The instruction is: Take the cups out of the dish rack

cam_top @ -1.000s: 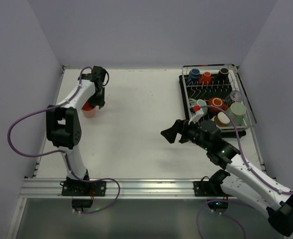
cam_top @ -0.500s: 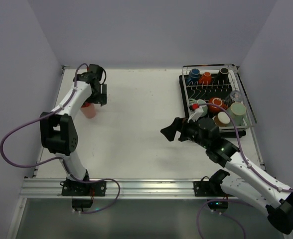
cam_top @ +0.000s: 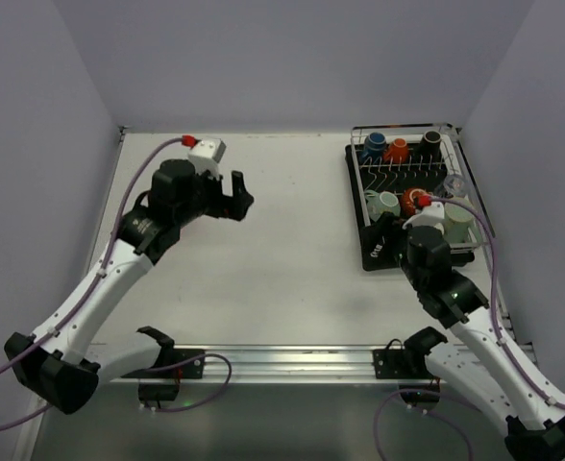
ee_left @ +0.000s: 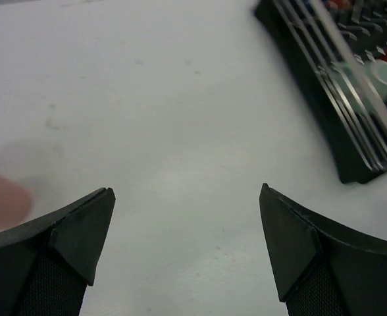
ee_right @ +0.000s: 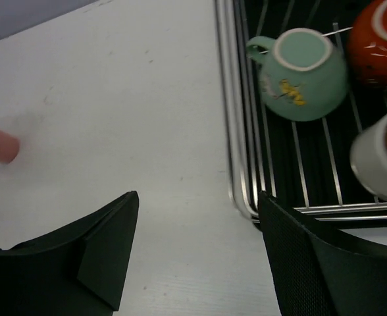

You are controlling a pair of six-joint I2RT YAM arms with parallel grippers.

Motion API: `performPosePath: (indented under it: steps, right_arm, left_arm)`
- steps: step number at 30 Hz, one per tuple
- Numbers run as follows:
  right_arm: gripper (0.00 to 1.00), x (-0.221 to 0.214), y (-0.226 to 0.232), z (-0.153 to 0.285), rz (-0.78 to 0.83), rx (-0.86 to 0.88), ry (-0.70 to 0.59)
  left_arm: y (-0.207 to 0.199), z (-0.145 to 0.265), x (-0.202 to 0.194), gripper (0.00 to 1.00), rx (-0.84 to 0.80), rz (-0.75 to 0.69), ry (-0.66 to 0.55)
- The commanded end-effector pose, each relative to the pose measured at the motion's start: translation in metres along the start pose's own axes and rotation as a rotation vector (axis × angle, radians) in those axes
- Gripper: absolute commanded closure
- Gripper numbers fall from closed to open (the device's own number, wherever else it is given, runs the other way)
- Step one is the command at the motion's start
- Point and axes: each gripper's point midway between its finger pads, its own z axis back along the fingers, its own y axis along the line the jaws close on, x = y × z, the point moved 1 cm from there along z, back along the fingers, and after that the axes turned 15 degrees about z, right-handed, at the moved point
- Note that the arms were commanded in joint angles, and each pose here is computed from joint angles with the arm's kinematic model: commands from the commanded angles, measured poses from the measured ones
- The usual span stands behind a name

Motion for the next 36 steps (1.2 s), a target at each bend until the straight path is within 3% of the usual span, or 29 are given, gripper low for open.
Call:
performPosePath:
  steps: [1,3,8,14,36]
  right_arm:
    - [0.25,0.012,-0.051,0.004,-0.029,-0.233,-0.006]
    - [0.25,0.018,-0.07,0.007,-0.038,-0.322,-0.012]
    - [0.16,0.02,-0.114,0.016,-0.033,-0.56,0.016]
    - [0.04,0.02,-0.146,0.014,-0.061,-0.694,0.061]
    - [0.01,-0.01,-0.18,-0.033,-0.042,-0.746,0.257]
  left_arm:
    - [-0.061,0.017,-0.046,0.01,-0.387,-0.011,0.052]
    - [-0.061,0.023,-0.079,0.0,-0.46,0.006,0.117]
    - [-0.069,0.069,-0.081,0.0,-0.598,-0.058,0.072]
    - [-0.053,0.088,-0.085,0.0,-0.567,-0.109,-0.017]
    - [-0.07,0.104,-0.106,0.0,-0.634,-0.164,0.006]
